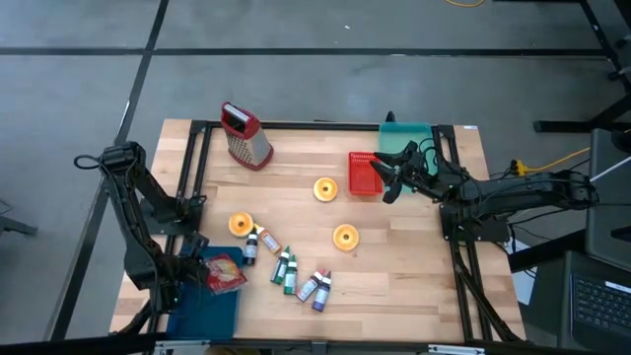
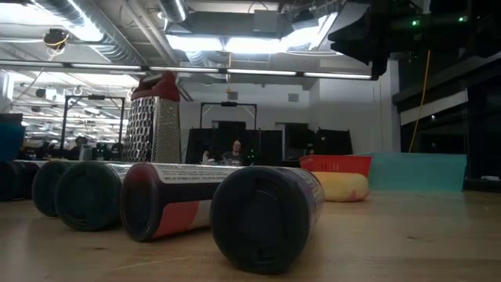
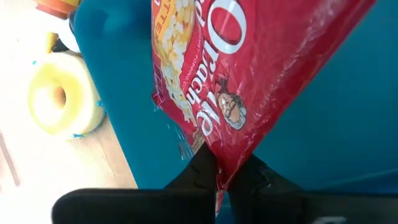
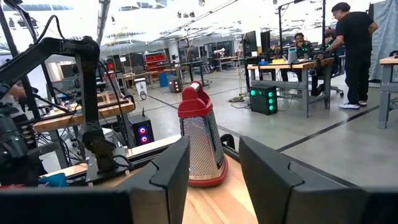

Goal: Pick & Place Food Item
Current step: Put the popcorn bag into the blue bin, then put the orange and pink donut into the red bin

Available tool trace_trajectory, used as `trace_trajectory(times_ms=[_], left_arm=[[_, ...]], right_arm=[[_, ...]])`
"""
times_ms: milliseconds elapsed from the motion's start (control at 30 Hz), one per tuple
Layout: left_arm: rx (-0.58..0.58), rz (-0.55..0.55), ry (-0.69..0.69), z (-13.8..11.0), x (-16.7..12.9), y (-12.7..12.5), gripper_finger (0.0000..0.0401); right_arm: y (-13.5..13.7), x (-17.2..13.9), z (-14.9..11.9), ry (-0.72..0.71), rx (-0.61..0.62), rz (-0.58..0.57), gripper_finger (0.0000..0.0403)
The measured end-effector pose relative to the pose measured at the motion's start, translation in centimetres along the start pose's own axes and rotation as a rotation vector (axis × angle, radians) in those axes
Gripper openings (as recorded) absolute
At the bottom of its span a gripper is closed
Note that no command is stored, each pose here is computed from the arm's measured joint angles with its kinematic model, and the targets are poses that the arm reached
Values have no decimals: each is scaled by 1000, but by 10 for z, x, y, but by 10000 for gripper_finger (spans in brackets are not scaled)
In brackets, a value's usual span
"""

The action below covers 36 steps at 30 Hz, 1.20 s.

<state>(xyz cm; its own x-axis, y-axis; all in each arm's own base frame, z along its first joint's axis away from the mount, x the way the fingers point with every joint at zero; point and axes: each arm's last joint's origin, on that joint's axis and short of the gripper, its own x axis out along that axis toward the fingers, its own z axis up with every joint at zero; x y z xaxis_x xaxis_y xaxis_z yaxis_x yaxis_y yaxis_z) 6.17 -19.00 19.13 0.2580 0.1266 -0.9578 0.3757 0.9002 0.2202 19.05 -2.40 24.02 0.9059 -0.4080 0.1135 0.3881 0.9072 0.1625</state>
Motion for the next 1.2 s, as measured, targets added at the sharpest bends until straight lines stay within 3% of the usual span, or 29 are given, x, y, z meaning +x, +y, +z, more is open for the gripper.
trace_trajectory(times_ms=[133,467,600,767,967,1200], left_arm=[[-23,6,6,-1,0,1,49],[-95,-4,22,-4,-4,4,190],[-129,-42,1,-4,-8,6,223],[-161,-59,-9,-6,-15,12,232],[-112,-51,-99,-7,-25,25,229],[-133,25,-321,15,-49,52,228]], right_arm=[[0,0,0,0,-3,0,142],[0,0,0,0,-4,0,142],[0,0,0,1,-4,0,142],[0,0,0,1,-4,0,142],[0,0,0,-3,-3,0,142],[0,0,1,-8,-5,-1,142]])
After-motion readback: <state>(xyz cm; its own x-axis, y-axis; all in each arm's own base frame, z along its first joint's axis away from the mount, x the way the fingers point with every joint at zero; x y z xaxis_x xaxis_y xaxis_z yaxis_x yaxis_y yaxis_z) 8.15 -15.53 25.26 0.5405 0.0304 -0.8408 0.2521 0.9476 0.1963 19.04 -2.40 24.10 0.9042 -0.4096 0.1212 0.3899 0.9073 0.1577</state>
